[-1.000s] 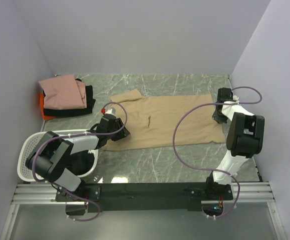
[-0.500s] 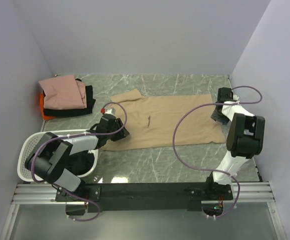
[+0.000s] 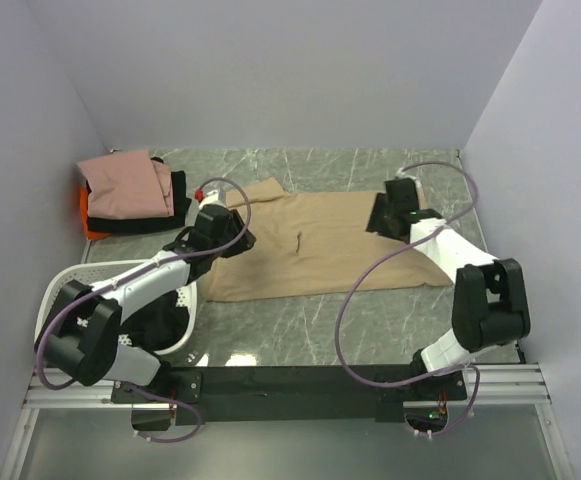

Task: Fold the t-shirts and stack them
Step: Fold the tshirt

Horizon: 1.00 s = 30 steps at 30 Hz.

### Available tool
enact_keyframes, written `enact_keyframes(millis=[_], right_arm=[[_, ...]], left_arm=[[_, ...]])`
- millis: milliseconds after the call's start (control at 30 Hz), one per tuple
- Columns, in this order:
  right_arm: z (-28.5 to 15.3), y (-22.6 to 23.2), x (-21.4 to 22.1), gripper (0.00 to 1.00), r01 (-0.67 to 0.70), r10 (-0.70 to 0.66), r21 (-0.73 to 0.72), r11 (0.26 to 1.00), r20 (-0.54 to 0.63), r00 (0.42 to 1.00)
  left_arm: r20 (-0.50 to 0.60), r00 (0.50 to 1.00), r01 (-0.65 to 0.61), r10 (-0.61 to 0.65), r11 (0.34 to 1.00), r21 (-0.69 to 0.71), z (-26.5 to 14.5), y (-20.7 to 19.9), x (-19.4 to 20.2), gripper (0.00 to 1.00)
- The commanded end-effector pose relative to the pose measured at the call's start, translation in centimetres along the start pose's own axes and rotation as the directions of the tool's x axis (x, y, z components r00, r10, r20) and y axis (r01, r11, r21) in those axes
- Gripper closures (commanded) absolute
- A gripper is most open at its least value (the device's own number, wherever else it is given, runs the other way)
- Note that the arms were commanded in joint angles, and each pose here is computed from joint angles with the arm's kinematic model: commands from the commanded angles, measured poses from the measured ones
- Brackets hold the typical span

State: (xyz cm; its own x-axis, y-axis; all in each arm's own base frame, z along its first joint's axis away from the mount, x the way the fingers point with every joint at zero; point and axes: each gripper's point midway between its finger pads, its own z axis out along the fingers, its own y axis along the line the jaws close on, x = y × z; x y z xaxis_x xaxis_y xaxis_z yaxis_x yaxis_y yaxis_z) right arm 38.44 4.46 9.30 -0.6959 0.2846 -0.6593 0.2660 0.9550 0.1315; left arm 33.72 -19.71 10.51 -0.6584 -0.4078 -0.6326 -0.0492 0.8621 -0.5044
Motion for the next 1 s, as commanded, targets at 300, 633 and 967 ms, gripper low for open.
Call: enact_keyframes(millis=[300, 633, 967], right_arm=[[2.2, 8.0, 8.2, 0.38, 0.052, -0.086, -0.206, 0.977, -0.161, 0.983], [1.7, 7.5, 13.8, 0.39, 0.061, -0.110, -0.192, 0.979, -0.253, 0.961], [0.6, 5.8, 16.9, 0.39, 0.063, -0.103, -0.135, 0.989, -0.317, 0.943]], left_arm=[[-0.063, 0.997, -0.043, 0.040, 0.998, -0.052, 5.0, -0.8, 3.1, 0.53], [-0.152, 0.987, -0.064, 0.042, 0.988, -0.141, 5.1, 3.7, 8.0, 0.53], [-0.203, 0.979, -0.077, 0.035, 0.976, -0.202, 4.2, 6.8, 10.6, 0.53]])
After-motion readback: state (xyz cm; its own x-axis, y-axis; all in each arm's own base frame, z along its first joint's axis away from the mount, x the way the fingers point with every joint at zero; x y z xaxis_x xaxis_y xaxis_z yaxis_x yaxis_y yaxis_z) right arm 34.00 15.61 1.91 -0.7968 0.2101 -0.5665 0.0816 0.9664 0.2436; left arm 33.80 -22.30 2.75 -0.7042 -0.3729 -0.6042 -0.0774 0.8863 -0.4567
